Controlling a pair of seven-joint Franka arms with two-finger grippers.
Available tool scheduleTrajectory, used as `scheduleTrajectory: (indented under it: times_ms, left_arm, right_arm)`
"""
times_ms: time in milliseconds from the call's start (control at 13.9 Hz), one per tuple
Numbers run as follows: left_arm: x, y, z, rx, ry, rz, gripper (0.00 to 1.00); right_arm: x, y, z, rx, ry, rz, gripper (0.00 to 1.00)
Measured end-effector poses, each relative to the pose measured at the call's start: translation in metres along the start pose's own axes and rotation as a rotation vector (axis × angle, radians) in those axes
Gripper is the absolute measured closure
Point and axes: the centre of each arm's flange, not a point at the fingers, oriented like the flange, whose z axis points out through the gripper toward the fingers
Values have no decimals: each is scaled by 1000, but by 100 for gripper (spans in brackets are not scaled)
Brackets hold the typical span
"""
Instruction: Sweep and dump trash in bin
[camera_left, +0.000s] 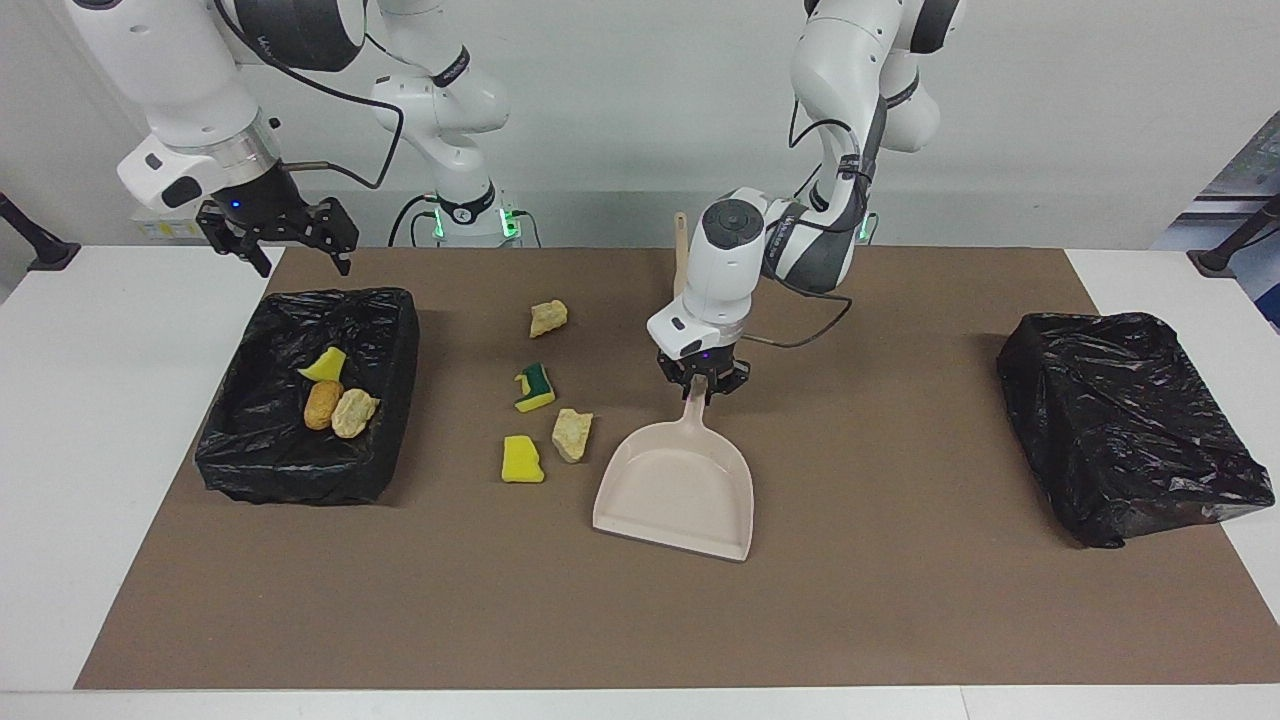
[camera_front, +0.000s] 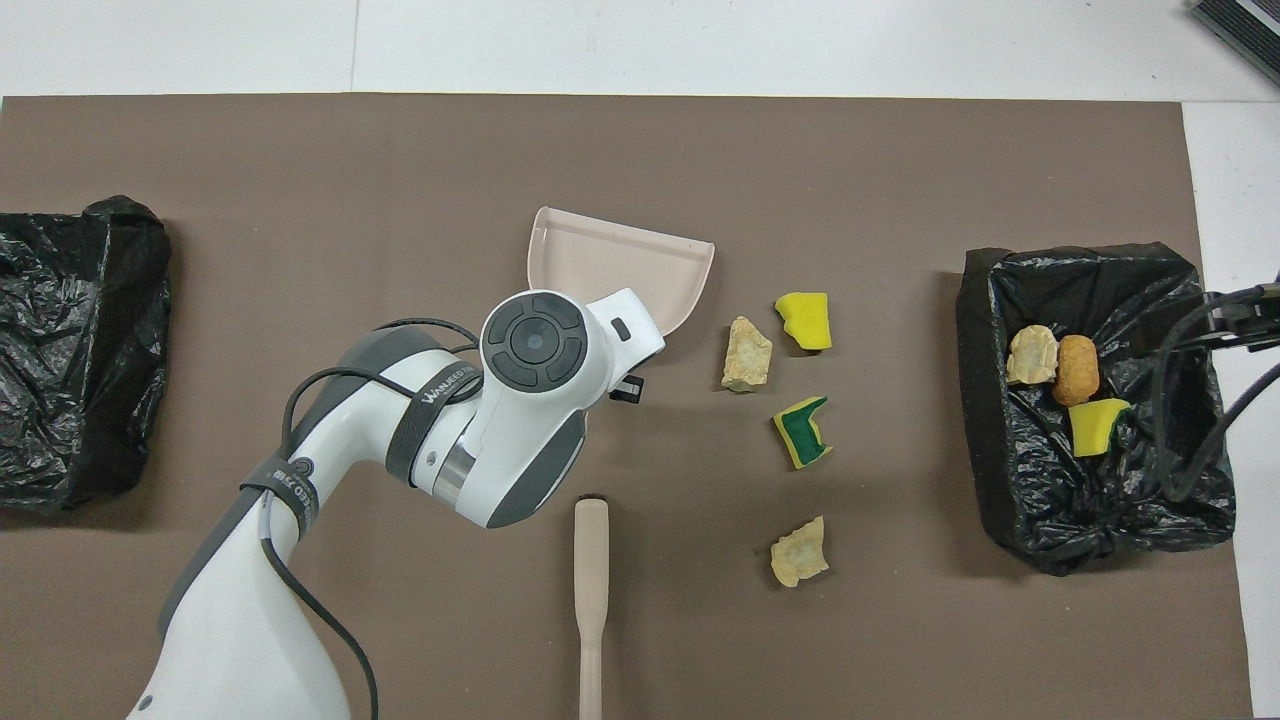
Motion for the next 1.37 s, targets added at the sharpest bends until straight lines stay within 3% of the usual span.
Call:
scheduleTrajectory:
  times_ms: [577, 721, 1081, 1370]
  left_arm:
    - [12, -106, -61, 13, 8, 408, 67]
    - [7, -134, -73, 11, -22, 534, 67]
    - [1, -182, -80, 43, -81, 896, 67]
    - [-1, -221, -81, 43, -93, 1048, 67]
  right_arm:
    - [0, 0, 0, 0, 0, 0, 0]
    - [0, 0, 0, 0, 0, 0, 0]
    - [0, 0, 0, 0, 0, 0, 0]
    - [0, 0, 0, 0, 0, 0, 0]
